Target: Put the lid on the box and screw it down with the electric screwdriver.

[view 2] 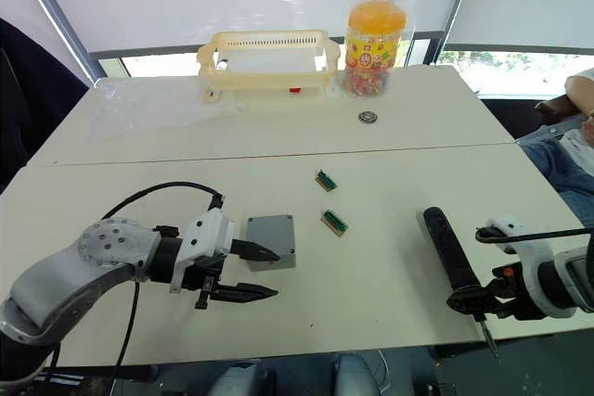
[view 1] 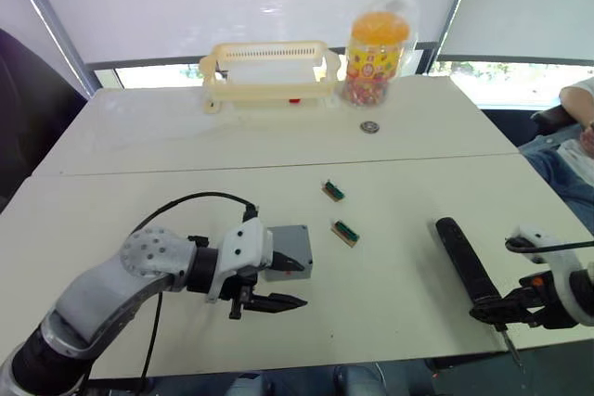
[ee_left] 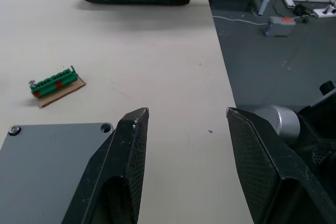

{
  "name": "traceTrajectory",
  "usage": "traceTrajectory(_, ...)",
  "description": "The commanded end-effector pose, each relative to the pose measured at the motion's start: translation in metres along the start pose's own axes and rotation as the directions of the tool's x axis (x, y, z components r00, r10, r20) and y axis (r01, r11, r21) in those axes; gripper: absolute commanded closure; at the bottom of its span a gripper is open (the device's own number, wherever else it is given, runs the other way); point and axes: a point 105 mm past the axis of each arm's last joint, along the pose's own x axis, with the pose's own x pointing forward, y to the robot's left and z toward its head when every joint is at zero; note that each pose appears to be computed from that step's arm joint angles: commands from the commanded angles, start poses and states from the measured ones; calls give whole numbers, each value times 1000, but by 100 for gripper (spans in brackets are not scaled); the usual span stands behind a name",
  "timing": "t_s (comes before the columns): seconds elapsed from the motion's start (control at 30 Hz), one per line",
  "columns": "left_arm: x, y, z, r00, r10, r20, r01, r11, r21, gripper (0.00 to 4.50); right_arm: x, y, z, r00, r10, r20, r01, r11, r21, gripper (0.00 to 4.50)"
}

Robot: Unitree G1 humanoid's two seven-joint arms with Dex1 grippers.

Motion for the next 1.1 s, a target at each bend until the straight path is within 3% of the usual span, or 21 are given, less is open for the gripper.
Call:
traceTrajectory(0.03,-2,-2,8,1000,15,15,-16,999,30,211,6,-7,0,999,-48,-5,49,999,18,0)
traceTrajectory(0.1,-1,-2,8,1000,24,17,-24,999,26,211,12,-13,-1,996,-92,-13,92,995,29,0)
traceTrajectory(0.2,0,-1,8,999,31,19,-31,999,22,203,18,-16,-3,992,-127,-25,128,991,28,82)
traceTrajectory(0.33,0,0,6,999,39,18,-40,999,14,203,25,-23,0,984,-177,-14,178,983,43,272)
traceTrajectory(0.5,-2,3,-1,999,49,13,-49,999,-10,203,25,-22,3,986,-169,6,169,985,42,275)
traceTrajectory(0.57,-8,10,-6,997,74,10,-74,997,-28,203,14,-28,27,972,-186,141,182,982,39,275)
traceTrajectory(0.67,-23,28,-7,990,139,32,-136,989,-63,203,-12,-38,67,907,-219,361,200,976,89,275)
traceTrajectory(0.77,-43,50,-1,974,213,83,-202,972,-122,203,-46,-35,101,801,-190,567,154,982,111,275)
traceTrajectory(0.9,-59,67,-4,961,263,87,-247,956,-160,203,-91,-3,132,581,-44,813,107,994,-23,275)
traceTrajectory(0.97,-62,73,-2,960,264,92,-246,954,-170,203,-109,26,149,397,62,916,83,991,-103,275)
traceTrajectory(1.0,-63,76,-3,960,268,86,-251,954,-166,203,-117,42,159,277,107,955,84,987,-135,275)
traceTrajectory(1.1,-60,82,-2,962,264,69,-252,957,-145,203,-121,87,177,-5,180,984,65,982,-179,275)
